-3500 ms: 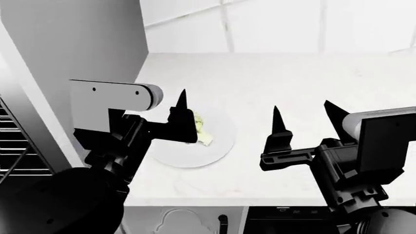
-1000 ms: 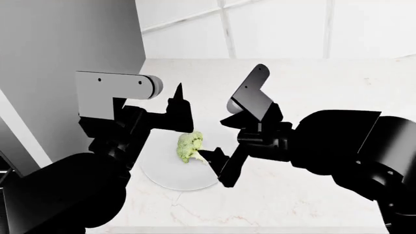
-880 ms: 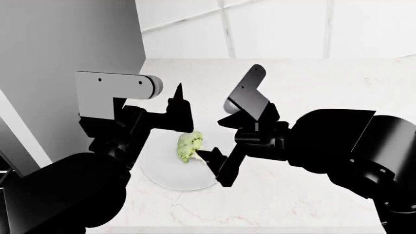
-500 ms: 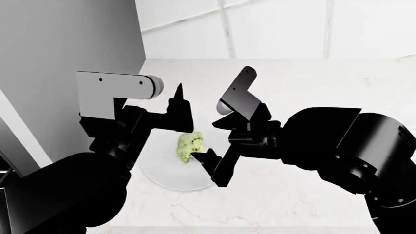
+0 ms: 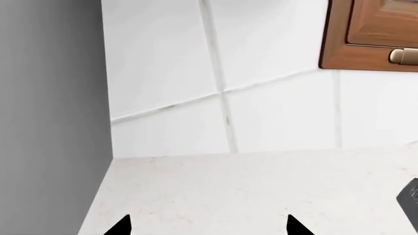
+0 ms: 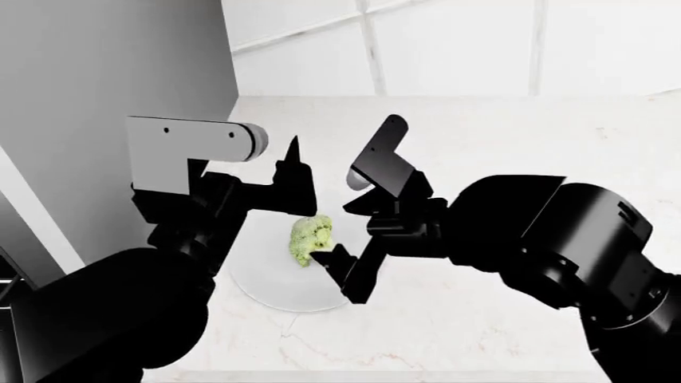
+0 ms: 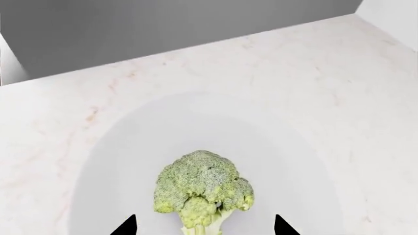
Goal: Place the broccoli on the top rack of the oven.
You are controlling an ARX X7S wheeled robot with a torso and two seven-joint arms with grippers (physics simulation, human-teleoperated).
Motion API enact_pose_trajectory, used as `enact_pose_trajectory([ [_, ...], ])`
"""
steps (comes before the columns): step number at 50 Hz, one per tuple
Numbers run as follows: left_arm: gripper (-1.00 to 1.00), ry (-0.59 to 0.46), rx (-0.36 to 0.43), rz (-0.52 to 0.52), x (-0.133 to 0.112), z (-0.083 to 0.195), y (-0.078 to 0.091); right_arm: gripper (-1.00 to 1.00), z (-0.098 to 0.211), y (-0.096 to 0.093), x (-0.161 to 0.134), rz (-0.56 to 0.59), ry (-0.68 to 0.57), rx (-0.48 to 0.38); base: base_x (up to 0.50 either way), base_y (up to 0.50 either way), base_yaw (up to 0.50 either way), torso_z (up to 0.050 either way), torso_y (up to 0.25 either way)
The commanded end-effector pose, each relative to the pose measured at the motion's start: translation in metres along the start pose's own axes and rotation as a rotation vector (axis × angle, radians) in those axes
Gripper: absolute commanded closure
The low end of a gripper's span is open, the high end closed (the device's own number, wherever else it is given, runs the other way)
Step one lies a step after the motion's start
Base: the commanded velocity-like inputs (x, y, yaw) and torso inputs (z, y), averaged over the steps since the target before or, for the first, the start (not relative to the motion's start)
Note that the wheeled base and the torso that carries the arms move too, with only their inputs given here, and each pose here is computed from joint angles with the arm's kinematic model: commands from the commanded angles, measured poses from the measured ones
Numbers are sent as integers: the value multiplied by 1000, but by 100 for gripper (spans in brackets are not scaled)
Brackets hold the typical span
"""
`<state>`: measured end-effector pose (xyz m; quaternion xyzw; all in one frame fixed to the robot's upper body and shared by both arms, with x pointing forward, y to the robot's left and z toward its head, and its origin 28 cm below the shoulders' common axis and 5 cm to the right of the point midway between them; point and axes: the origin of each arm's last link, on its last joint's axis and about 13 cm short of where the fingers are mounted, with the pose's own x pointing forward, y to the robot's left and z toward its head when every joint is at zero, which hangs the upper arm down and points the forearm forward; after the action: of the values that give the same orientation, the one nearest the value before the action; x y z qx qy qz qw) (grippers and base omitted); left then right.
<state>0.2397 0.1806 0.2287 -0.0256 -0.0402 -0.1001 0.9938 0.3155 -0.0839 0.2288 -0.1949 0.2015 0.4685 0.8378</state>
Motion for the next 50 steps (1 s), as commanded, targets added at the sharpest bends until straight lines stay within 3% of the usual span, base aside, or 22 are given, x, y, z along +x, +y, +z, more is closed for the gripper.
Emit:
enact_pose_trajectory([
  [1,-100,2,1,2,1,-1,1,-100,-3,-4,6,-7,10,13,0,0,0,0,0],
  [50,-100,11,6,2,6,-6,1,-100,-16,-4,23,55,69,30,0,0,0,0,0],
])
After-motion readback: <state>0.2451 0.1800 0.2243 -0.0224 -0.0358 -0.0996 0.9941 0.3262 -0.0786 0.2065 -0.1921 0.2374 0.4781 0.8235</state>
